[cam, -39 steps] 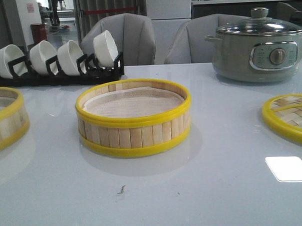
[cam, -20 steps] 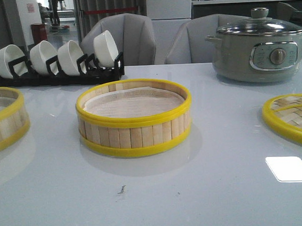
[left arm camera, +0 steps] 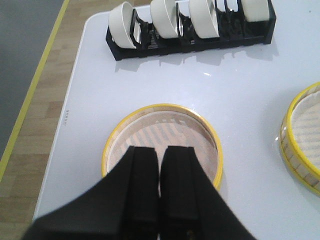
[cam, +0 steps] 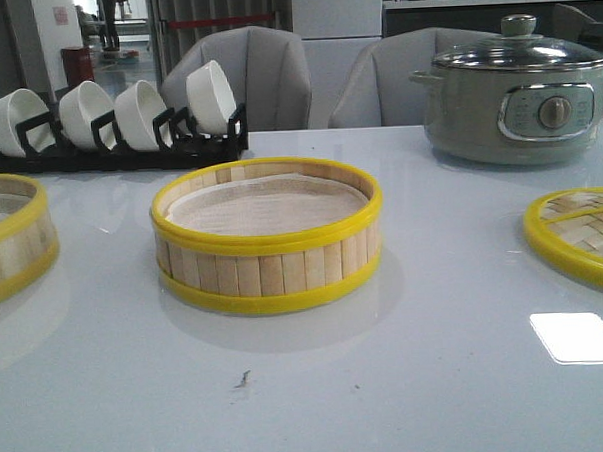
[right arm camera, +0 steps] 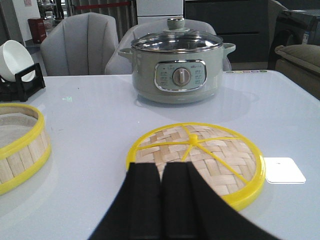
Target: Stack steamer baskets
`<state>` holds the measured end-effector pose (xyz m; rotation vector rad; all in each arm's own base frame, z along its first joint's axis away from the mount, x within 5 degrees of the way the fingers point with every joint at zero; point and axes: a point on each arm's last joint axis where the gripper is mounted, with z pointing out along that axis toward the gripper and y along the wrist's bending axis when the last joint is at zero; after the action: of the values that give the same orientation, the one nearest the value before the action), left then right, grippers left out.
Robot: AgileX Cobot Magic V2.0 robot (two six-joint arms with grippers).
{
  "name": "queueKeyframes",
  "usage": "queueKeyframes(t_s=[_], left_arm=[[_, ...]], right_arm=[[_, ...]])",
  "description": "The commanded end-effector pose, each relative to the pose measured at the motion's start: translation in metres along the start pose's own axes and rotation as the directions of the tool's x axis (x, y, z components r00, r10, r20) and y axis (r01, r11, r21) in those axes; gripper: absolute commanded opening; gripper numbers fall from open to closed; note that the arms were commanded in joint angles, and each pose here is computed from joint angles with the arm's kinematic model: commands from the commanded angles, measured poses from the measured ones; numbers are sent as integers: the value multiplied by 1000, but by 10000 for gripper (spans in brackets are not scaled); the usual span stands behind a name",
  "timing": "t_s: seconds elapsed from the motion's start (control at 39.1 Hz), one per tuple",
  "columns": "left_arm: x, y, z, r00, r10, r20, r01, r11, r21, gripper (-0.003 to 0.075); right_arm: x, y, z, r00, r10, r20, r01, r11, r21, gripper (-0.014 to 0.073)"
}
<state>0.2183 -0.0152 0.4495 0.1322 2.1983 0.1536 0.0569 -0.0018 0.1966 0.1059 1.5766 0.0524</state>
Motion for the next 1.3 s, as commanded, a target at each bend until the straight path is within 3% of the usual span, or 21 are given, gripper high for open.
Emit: queueKeyframes(t_s=[0.0,0.54,1.28], left_arm=[[-13,1,-5,997,5,75,-4,1000,-2,92],[-12,1,10,999,27,19,-27,999,-25,92],[-15,2,10,998,38,53,-36,999,-37,92]], right_arm=[[-13,1,-3,993,-14,117,15,1000,-7,55],[-13,1,-3,993,-14,117,15,1000,-7,55],[-13,1,-3,993,-14,117,15,1000,-7,55]])
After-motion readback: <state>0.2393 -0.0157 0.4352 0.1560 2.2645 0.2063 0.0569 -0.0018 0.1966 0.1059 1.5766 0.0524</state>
